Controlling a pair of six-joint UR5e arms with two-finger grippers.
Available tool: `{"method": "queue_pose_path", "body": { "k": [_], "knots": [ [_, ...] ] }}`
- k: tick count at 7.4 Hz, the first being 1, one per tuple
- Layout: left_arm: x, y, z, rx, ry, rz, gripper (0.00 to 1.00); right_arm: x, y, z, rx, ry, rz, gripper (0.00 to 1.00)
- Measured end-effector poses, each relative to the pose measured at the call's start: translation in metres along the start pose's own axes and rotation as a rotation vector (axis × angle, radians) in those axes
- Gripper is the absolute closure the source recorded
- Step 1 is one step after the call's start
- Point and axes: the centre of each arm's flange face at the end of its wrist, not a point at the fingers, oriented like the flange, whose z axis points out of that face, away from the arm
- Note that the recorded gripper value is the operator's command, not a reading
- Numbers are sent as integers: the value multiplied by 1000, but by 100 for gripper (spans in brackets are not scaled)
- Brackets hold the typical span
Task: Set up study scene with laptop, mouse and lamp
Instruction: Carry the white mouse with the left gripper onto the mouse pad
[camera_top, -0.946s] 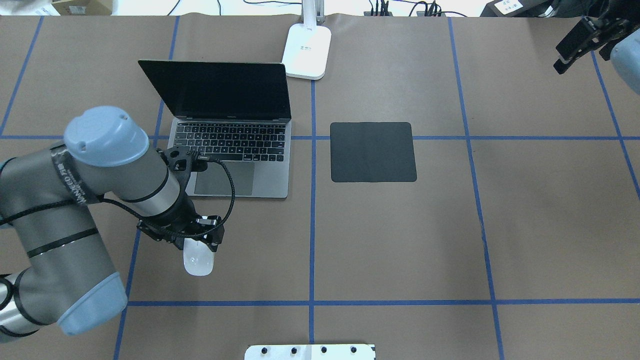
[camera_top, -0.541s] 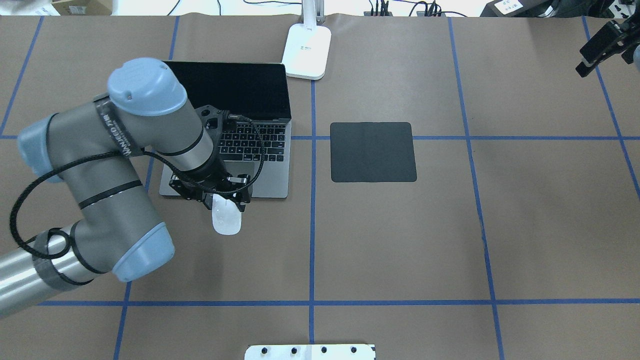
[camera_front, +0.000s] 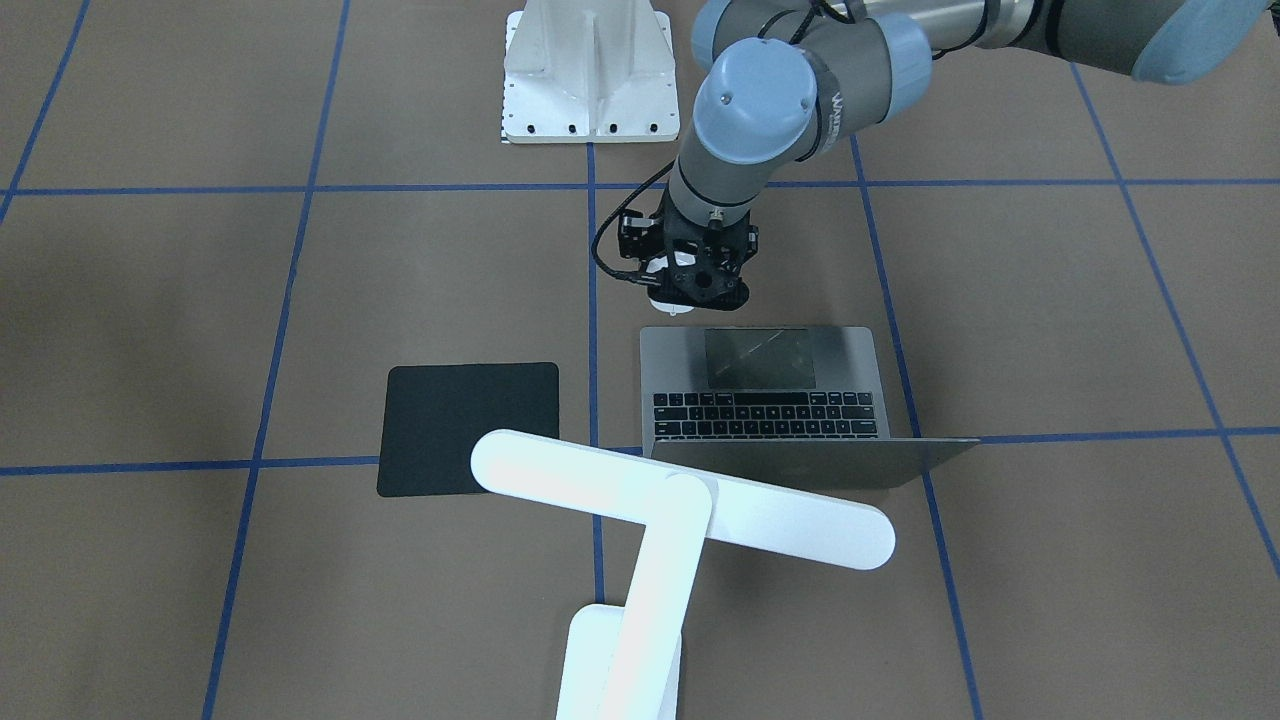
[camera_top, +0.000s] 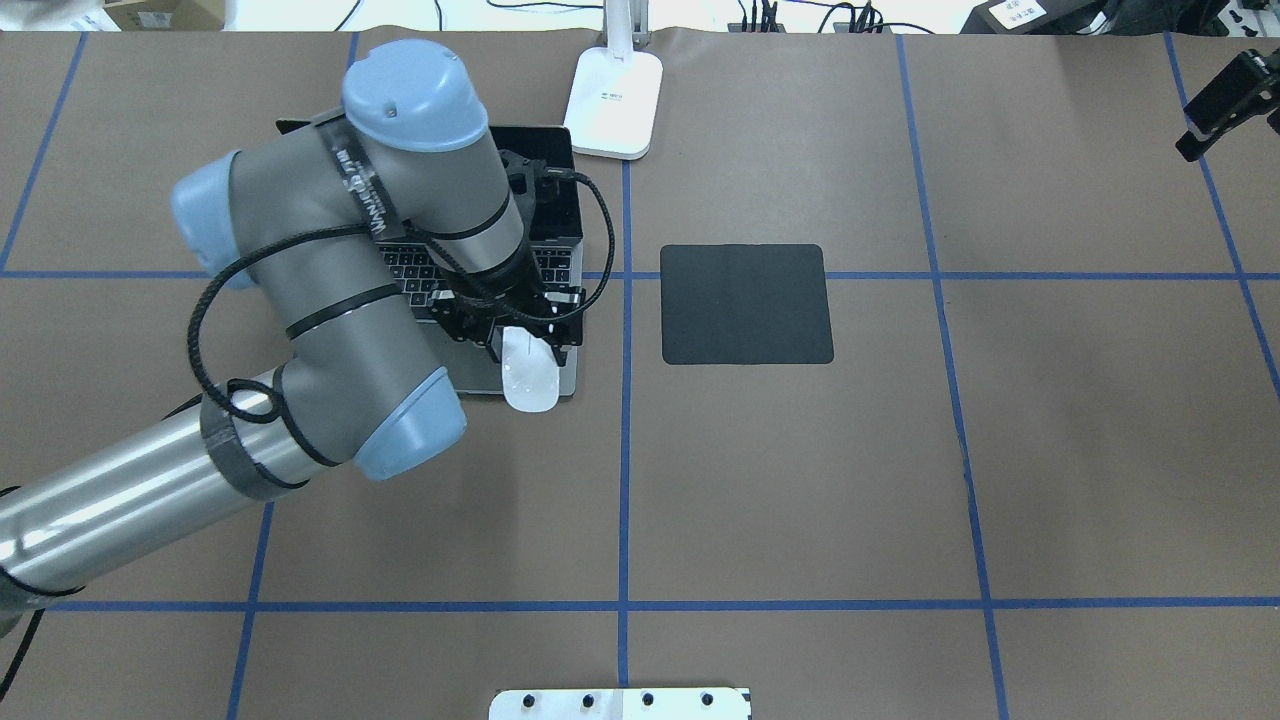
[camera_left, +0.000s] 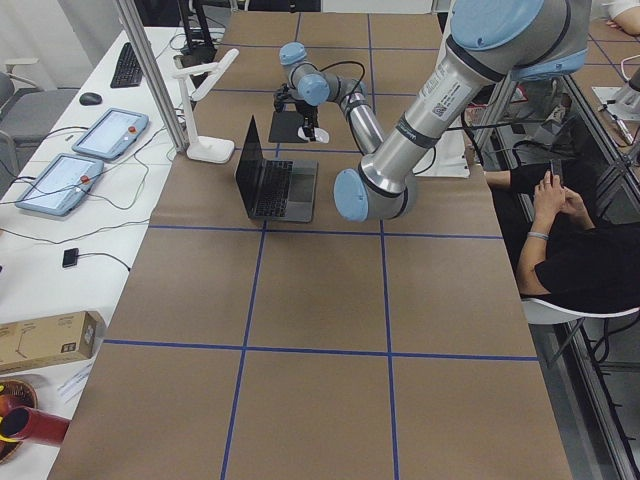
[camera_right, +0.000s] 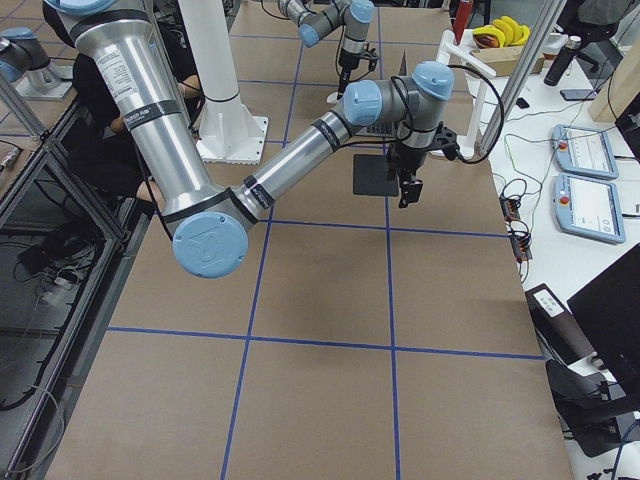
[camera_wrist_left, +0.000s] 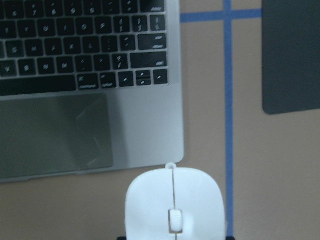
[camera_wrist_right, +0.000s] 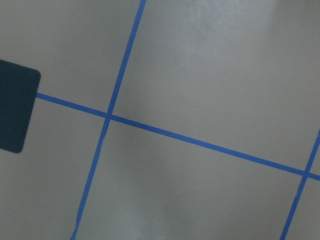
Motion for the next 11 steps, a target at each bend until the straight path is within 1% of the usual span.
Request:
{"method": "queue_pose_path", "body": {
  "k": [3, 5, 7, 8, 9, 10, 11],
  "knots": [
    [60, -36, -6, -1, 2, -11, 31, 31, -9, 13, -10, -2, 15, 0],
    [91, -61, 3, 8, 19, -22, 30, 46, -10, 10, -6, -2, 30, 0],
    [115, -77, 6, 14, 27, -35, 30, 54, -8, 6, 0, -12, 44, 0],
    [123, -83, 15, 26, 27, -34, 30, 56, -8, 3, 3, -26, 50, 0],
    [129, -86, 32, 50, 23, -33, 29, 57, -7, 2, 5, -31, 54, 0],
    [135, -86, 48, 78, 18, -29, 29, 58, -7, 2, 4, -31, 57, 0],
    [139, -85, 57, 97, 16, -28, 27, 59, -7, 3, 2, -30, 59, 0]
  ]
}}
